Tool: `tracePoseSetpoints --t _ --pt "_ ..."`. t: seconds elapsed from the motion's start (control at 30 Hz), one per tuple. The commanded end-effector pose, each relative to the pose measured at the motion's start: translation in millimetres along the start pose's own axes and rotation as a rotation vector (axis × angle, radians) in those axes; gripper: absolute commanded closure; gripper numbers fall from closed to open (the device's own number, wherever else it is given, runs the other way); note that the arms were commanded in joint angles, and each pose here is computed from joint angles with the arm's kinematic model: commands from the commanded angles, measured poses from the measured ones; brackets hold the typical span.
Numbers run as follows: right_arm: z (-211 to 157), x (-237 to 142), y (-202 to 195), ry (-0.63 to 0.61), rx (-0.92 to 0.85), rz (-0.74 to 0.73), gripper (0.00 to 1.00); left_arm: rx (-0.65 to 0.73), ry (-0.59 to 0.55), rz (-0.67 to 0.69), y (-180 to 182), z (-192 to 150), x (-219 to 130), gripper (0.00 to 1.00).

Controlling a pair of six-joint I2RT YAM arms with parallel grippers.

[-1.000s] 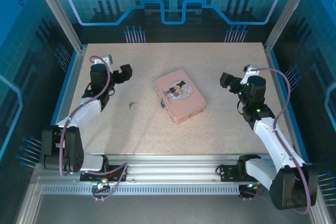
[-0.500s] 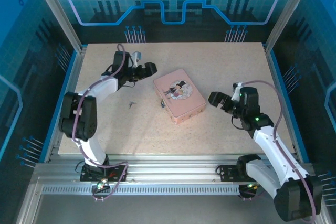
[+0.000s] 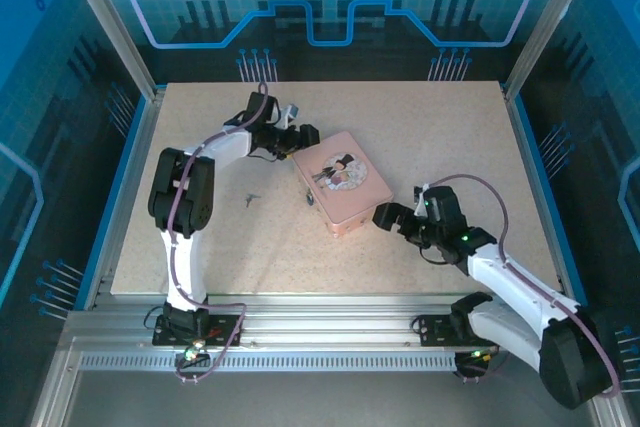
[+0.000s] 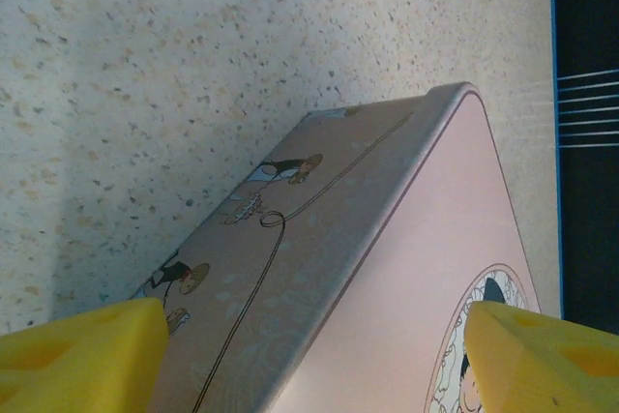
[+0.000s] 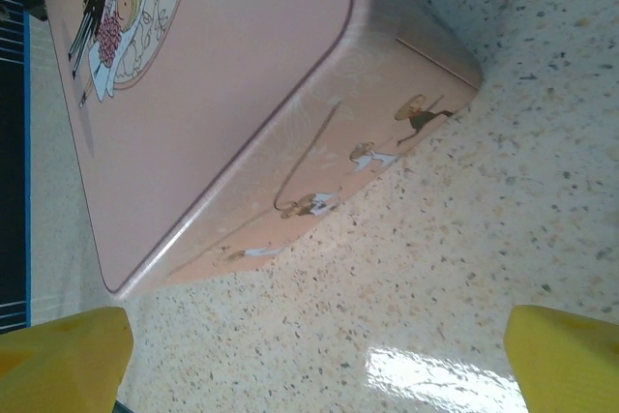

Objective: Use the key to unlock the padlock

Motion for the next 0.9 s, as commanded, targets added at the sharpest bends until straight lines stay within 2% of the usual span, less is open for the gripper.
tracePoseSetpoints --t 0.0,0.07,0.23,0.37,0.6,0.87 --pt "10 7 14 -0.015 0.010 0.061 0.00 0.022 0.053 -0.065 -14 -24 -12 0.20" --pt "15 13 17 -0.012 0.007 0.070 0.01 0.029 0.060 -0.073 -17 -33 -16 0.20" --pt "30 31 27 0.001 0.006 0.105 0.12 0.047 0.076 -0.069 -20 -55 -23 0.22" --pt "41 45 32 0.019 0.004 0.098 0.16 0.035 0.076 -0.072 -19 -71 -27 0.23" --pt "69 66 39 0.037 -0.036 0.078 0.17 0.021 0.052 -0.054 -16 -98 -34 0.27" --pt "112 104 43 0.067 -0.079 0.080 0.19 0.001 0.013 -0.066 -24 -105 -28 0.29"
Point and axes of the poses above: each hand's point on the last joint's axis, 136 mm out from that joint toward the fingers, its own x axis out along the fingers, its own y axis along the line the jaws close on, z = x × y, the point moved 5 cm from there along -x, back along the fingers, and after that the axes turned 9 degrees about -x, right-handed, at the moved point
